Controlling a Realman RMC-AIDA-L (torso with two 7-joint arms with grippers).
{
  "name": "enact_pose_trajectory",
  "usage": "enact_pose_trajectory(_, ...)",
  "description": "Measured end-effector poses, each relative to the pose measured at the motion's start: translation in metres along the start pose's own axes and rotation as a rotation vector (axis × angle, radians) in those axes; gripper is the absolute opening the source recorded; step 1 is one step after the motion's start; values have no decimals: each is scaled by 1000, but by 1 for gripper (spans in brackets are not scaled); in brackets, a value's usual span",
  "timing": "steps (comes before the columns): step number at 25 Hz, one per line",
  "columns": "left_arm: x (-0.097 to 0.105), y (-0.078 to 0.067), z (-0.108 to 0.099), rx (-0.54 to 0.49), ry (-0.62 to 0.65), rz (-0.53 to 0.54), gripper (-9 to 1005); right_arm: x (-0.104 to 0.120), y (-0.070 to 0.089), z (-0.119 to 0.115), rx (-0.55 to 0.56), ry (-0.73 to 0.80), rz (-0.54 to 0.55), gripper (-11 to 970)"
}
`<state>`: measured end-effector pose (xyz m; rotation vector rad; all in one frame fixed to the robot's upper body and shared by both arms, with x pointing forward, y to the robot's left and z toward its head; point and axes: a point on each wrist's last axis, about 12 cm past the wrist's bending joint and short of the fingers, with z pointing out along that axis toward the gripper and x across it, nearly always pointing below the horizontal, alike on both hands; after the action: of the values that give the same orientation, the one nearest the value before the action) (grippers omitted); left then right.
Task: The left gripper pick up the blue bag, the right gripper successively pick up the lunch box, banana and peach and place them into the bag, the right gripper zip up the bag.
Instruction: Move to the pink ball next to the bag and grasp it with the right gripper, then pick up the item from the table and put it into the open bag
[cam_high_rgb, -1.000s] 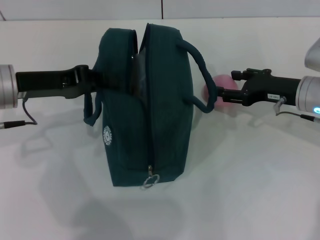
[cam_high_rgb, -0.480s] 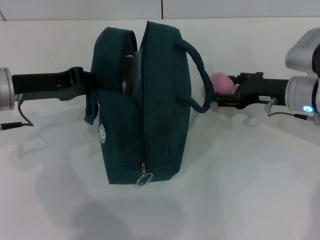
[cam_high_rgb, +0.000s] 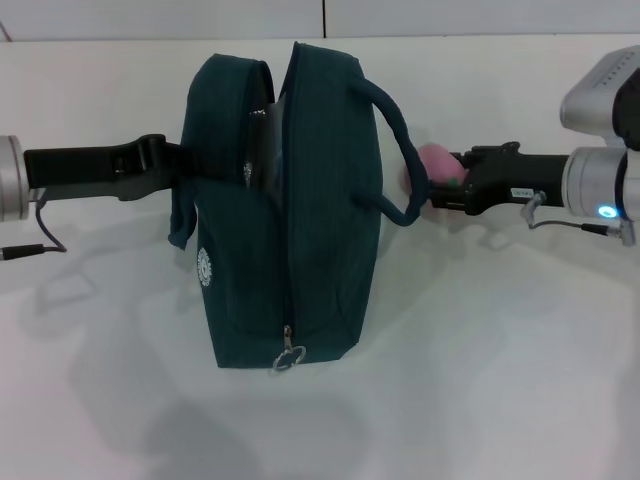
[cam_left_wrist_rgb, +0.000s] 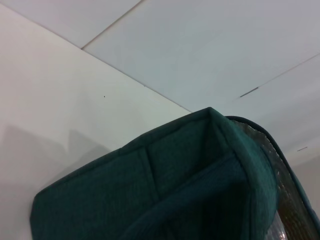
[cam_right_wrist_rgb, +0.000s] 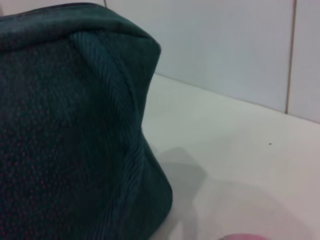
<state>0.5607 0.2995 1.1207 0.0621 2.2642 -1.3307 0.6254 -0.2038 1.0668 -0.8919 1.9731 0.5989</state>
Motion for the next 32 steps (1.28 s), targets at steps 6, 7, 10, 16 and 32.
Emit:
enact_pose_trajectory(6, 0, 0, 0, -1, 0, 0, 32, -2, 1, 1, -10, 15, -6, 560)
enact_pose_trajectory(7, 0, 0, 0, -1, 0, 0, 32, -2, 1, 1, -9, 13, -6, 517)
enact_pose_trajectory(10, 0, 1, -1, -3, -1, -1, 32, -2, 1, 0, -8, 7, -5, 418)
enact_pose_trajectory(16, 2, 2, -3, -4, -3, -5, 32, -1, 0, -4, -11, -12, 1, 353)
enact_pose_trajectory(32, 3, -14, 3, 108, 10, 13, 33, -61, 33, -79, -317, -557, -92, 241)
